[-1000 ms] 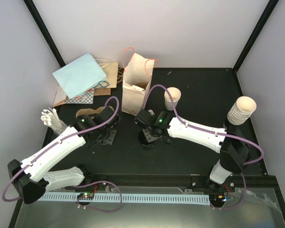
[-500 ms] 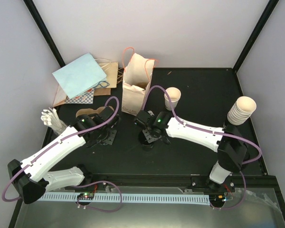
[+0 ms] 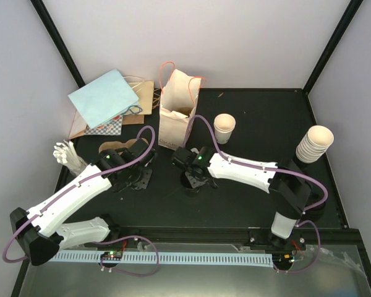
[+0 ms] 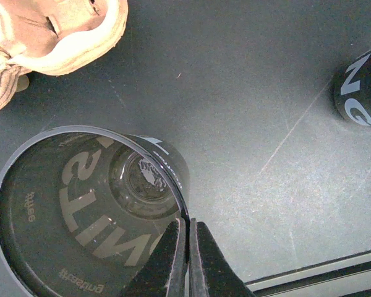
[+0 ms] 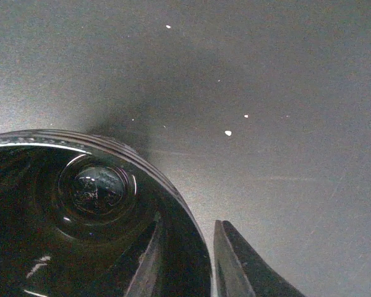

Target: Pack the takeout coffee

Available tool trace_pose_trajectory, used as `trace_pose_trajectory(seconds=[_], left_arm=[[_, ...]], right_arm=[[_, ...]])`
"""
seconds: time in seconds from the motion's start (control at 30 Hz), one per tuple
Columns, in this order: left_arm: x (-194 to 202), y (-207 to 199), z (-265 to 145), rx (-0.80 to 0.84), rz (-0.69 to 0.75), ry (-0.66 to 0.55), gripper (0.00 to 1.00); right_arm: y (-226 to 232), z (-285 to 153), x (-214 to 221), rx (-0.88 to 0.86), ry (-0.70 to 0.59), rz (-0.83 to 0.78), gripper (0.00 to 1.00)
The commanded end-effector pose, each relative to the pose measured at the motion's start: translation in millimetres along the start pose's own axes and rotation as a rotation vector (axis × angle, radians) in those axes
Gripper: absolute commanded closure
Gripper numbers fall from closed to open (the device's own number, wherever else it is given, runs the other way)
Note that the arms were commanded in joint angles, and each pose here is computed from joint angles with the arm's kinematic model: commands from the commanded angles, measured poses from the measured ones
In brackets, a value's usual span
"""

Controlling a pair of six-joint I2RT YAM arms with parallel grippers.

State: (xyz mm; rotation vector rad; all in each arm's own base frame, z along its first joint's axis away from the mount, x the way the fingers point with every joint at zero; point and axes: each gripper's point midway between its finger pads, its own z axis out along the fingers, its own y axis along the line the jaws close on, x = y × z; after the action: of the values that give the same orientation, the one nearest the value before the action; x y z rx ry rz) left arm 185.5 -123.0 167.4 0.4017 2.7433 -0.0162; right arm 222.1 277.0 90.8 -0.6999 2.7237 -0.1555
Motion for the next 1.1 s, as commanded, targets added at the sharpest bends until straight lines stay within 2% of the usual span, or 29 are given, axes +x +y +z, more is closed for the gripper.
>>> trace_pose_trajectory(seconds=[0.0, 0.2, 0.47, 0.73, 0.83, 1.07], left_arm=[[-6, -3, -4, 0.024, -0.003, -0.023, 0.98], [-6, -4, -2, 0.027, -0.002, -0.017, 0.99], [-4, -10, 0, 0.050, 0.013, 0.004, 0.98], [-10, -22, -1, 0.082, 0.026, -0.003, 0.98], [-13, -31, -2, 0.107, 0.035, -0.005, 0.98], [-28, -69, -4, 0.124, 0.102, -0.030, 0.98]], right_arm=[[0, -1, -6, -0.001, -0.012, 0.019, 0.79], [0, -8, -8, -0.029, -0.028, 0.031, 0.98], [-16, -26, -11, -0.066, -0.072, 0.078, 0.99], [-68, -22, 7, -0.040, -0.064, 0.171, 0.99], [-101, -16, 17, -0.029, -0.046, 0.268, 0.99], [-199, -13, 26, 0.064, -0.064, 0.621, 0.99]])
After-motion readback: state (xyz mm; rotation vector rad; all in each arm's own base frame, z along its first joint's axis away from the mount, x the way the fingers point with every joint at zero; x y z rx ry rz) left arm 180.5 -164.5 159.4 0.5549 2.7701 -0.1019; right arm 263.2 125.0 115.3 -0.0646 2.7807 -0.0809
